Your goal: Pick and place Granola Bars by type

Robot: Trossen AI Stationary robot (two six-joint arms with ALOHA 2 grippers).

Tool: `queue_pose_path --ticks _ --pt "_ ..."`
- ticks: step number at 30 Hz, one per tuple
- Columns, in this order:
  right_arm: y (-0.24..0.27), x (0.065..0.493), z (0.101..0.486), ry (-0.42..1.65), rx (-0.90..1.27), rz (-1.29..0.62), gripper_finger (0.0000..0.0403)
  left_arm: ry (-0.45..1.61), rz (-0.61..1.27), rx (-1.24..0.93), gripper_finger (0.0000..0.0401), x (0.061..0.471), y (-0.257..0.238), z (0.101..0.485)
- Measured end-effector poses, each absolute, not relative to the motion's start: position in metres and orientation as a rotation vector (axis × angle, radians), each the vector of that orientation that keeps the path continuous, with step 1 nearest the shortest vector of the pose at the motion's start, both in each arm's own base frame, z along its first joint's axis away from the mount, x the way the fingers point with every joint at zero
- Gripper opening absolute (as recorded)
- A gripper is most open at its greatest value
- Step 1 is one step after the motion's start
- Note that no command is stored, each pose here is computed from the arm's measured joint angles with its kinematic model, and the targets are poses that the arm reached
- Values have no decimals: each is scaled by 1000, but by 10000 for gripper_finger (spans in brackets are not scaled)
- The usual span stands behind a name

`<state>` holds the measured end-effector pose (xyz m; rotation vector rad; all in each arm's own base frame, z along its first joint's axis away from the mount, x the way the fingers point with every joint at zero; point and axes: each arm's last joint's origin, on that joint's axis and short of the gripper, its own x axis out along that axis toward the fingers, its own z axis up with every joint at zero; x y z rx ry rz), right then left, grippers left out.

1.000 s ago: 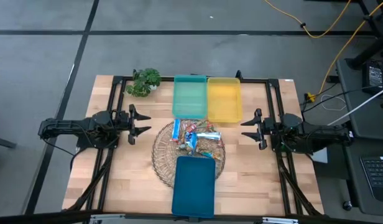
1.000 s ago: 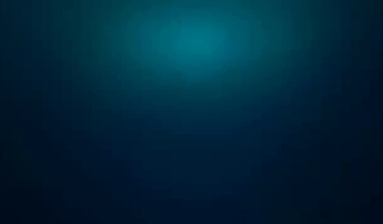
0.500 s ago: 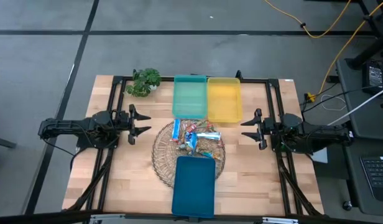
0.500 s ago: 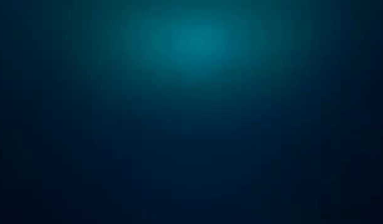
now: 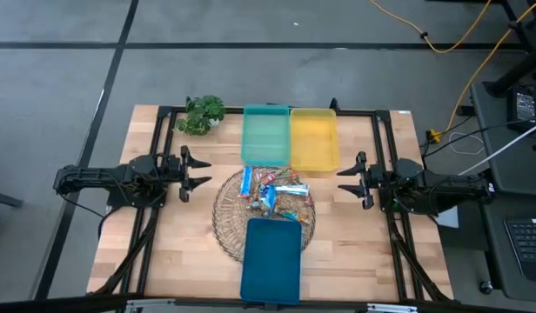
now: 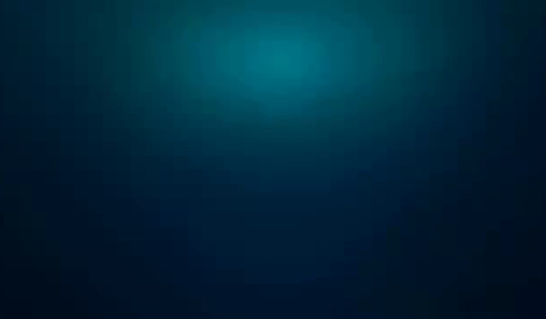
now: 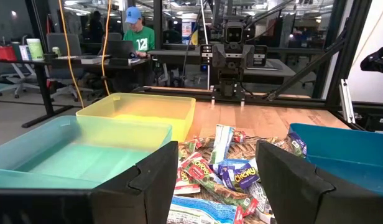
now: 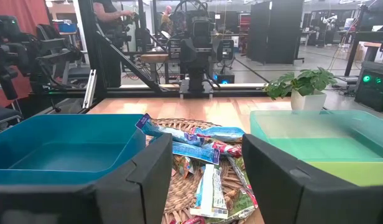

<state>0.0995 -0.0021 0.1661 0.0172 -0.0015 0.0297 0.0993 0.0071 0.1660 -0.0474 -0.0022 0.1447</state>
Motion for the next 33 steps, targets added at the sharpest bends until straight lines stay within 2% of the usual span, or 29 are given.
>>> queue_pose_path --ticks 4,10,22,28,33 --pt "-2 100 166 -2 17 17 196 -2 145 -48 207 99 7 166" --pt "-7 99 168 -22 22 -150 196 -4 145 -47 207 99 7 166" --pt "-7 98 179 -142 46 -151 196 -37 165 -84 207 99 8 169" --pt "-8 96 190 -273 194 -159 196 -208 390 -281 207 96 14 181" --pt "-8 92 201 -390 220 -142 196 -350 520 -417 207 92 19 189"
